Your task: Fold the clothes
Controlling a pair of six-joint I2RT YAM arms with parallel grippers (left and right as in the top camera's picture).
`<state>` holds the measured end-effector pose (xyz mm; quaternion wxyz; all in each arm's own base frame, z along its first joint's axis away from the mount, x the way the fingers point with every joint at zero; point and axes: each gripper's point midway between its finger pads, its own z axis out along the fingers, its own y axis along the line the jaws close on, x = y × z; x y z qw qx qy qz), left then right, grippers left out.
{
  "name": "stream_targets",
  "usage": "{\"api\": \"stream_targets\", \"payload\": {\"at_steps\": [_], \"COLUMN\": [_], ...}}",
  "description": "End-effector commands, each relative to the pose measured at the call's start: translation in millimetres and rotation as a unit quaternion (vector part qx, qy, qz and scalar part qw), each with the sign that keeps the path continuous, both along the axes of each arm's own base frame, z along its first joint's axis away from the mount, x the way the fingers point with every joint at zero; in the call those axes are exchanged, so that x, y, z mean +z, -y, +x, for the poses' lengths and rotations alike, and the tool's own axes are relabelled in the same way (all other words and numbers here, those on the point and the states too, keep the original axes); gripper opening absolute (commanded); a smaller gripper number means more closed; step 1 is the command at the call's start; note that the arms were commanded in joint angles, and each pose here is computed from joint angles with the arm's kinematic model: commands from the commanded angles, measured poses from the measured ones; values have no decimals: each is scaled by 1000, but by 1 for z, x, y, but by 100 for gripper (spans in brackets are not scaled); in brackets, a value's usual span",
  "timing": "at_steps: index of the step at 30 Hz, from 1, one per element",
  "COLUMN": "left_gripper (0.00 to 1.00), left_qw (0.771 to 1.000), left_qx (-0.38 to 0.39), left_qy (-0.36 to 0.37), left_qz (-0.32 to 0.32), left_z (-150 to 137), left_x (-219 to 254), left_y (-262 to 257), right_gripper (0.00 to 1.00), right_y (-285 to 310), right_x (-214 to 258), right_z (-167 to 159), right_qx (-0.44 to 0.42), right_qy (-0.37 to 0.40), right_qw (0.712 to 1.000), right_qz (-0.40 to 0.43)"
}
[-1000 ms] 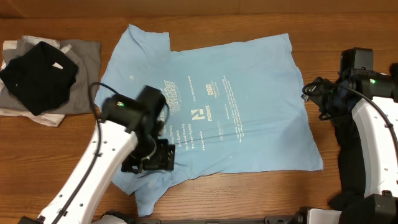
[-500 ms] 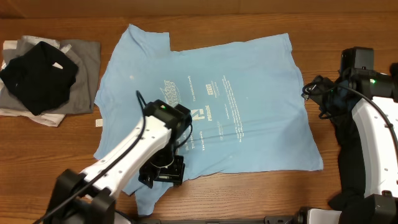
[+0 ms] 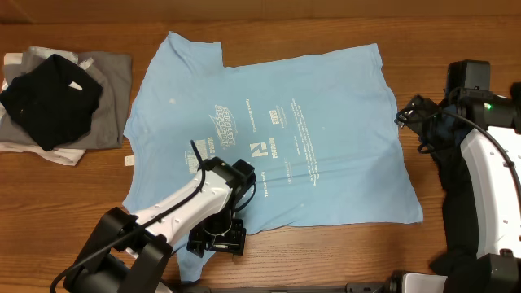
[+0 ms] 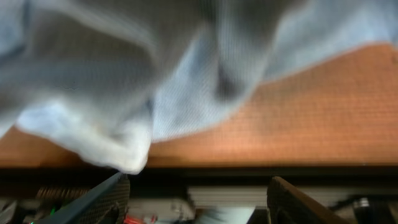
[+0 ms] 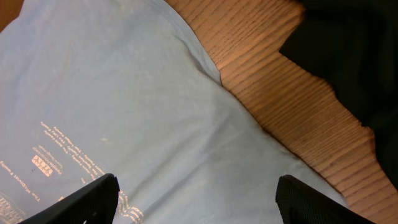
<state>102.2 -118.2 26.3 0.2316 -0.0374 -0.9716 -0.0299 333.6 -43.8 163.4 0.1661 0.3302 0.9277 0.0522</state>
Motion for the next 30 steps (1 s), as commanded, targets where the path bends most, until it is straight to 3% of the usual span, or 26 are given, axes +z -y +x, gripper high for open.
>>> {"api": "stream_targets", "payload": {"at_steps": [1,12,19,30], "left_gripper": [72,73,71,64], "left_qw": [1000,997,997,997], "left_qx": [23,-1,-8,-8], "left_qy": [4,35,37,53], "left_qz": [12,66,64,52], "left_z": [-5,-1,-1,2], "left_x": [-13,-24,-26,-37], "left_y": [-3,-28,-29,-27], "right_gripper": [85,86,96,97], "right_y": [4,4,6,24], "right_x": [11,6,-35,-43], "right_z": [4,-2,-34,-47], "right_qx": [0,-1,-17,-60], "right_qy": [17,3,-65,-81], "right_qw": [1000,1000,998,995], "right_qz": [-13,-14,-1,15]}}
